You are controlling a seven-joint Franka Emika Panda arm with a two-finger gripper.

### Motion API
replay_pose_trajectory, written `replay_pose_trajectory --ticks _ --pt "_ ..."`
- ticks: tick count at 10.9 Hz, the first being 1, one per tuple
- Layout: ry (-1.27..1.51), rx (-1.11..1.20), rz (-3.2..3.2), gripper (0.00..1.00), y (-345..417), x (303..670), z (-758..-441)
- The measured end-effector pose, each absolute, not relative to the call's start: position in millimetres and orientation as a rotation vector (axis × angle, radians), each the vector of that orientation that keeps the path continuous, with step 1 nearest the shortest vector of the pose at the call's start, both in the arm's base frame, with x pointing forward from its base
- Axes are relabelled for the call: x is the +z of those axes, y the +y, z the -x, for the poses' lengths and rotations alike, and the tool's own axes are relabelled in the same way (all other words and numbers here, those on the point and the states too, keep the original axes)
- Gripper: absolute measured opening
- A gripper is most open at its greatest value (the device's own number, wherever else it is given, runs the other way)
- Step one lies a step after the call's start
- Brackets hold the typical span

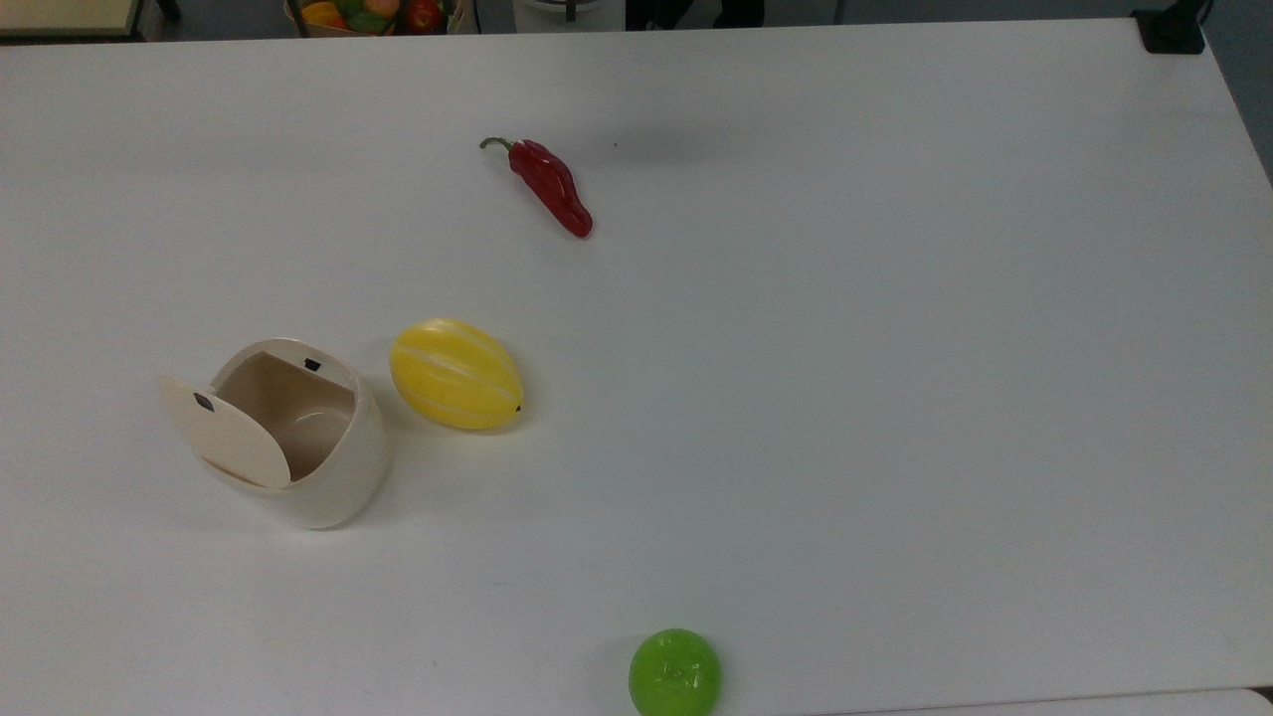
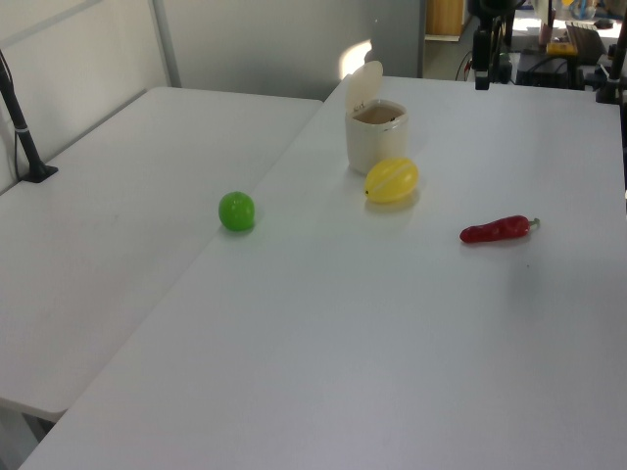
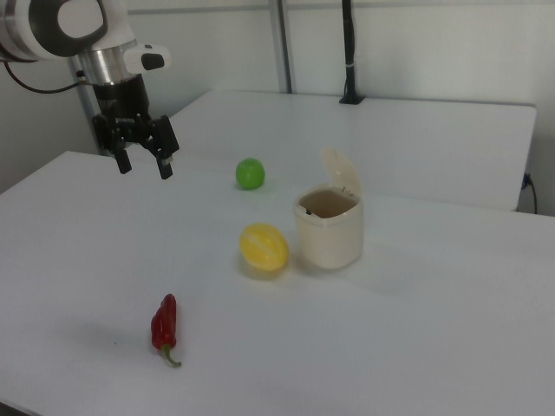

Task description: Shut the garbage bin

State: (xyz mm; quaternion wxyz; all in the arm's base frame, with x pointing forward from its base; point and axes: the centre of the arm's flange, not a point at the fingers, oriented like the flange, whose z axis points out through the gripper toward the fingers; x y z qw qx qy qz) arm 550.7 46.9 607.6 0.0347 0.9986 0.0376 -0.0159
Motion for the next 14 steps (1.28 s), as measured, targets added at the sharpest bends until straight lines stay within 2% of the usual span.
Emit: replay_pose_trajectory --ticks 14 --pt "0.120 -0.069 -3.067 1.00 48.7 600.0 -554.1"
